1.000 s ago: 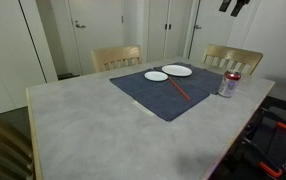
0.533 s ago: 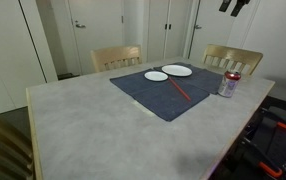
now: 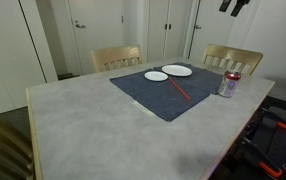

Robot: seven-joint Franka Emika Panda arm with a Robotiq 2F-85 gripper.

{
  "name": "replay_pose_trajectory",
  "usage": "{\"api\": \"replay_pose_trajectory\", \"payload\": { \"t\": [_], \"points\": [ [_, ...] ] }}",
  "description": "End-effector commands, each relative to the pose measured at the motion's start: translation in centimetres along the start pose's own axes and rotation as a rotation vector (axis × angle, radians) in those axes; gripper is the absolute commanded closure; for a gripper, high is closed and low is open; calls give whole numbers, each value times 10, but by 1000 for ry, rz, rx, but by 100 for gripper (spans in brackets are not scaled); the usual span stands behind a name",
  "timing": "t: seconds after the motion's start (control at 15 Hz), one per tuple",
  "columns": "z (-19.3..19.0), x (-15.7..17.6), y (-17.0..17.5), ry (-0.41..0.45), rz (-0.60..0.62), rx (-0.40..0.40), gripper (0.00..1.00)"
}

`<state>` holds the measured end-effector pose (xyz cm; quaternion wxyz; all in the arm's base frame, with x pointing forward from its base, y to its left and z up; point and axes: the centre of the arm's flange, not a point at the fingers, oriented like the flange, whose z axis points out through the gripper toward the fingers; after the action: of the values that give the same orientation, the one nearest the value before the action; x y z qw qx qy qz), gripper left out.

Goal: Put the straw in the drink can

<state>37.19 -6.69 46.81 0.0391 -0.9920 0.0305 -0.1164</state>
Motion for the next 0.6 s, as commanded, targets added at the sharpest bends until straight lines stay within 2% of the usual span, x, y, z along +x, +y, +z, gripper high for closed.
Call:
{"api": "replay_pose_trajectory", "payload": {
  "t": [0.0, 0.13, 0.53],
  "points": [
    [5, 1, -2, -9, -3, -8, 0],
    [13, 11, -3, -1, -12, -71, 0],
    [68, 69, -16, -84, -100, -62, 0]
  ]
}}
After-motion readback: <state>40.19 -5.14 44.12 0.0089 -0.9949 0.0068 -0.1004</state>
